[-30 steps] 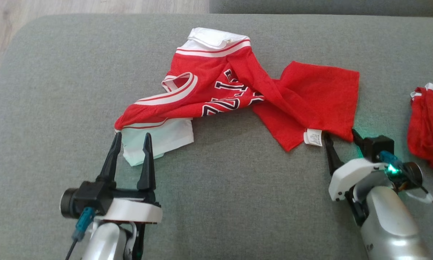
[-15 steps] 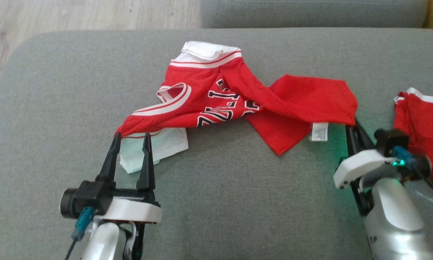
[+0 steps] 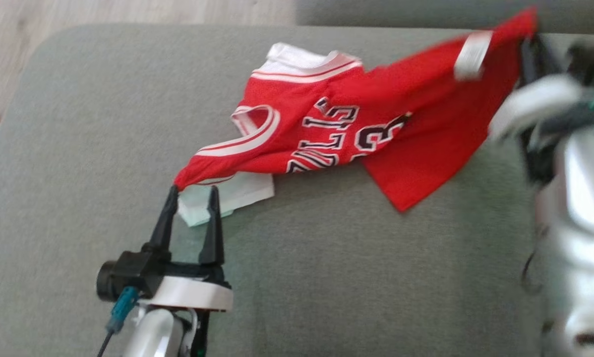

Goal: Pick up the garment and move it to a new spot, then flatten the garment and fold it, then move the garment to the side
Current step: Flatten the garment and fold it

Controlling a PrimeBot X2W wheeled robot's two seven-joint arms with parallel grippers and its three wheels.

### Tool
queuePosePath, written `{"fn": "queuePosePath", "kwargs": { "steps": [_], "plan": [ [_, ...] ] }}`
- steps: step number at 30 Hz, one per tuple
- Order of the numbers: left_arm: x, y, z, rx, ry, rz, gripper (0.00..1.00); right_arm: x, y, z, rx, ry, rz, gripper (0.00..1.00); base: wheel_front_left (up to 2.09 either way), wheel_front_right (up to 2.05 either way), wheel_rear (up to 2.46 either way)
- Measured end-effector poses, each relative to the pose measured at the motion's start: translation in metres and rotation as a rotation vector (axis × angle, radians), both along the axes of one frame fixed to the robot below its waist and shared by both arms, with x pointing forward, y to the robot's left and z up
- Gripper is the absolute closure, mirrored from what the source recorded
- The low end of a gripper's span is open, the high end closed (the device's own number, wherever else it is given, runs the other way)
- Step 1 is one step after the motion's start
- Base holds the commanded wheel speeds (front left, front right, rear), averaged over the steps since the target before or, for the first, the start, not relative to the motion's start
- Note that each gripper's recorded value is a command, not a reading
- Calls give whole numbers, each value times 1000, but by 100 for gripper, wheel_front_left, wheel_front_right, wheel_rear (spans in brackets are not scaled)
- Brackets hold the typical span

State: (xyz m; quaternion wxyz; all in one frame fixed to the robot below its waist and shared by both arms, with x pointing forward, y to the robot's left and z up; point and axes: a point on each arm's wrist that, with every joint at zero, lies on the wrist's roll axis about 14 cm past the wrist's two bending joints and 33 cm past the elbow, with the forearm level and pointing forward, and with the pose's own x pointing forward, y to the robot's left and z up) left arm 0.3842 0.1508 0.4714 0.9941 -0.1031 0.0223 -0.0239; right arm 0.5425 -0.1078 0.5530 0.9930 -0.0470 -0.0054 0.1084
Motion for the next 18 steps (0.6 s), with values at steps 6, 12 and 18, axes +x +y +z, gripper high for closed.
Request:
{"fn": "queuePosePath", "kwargs": {
  "steps": [6, 12, 18],
  "plan": [
    [4, 7, 2, -18, 0, 23, 0, 68, -10, 28, -76, 28, -40, 100, 0, 0, 0],
    [2, 28, -5, -25, 29, 100, 0, 109, -8, -9, -128, 208, -56, 0, 0, 0, 0],
    [3, 31, -9, -22, 41, 114, 0, 105, -2, -36, -131, 218, -22, 0, 0, 0, 0]
  ]
}}
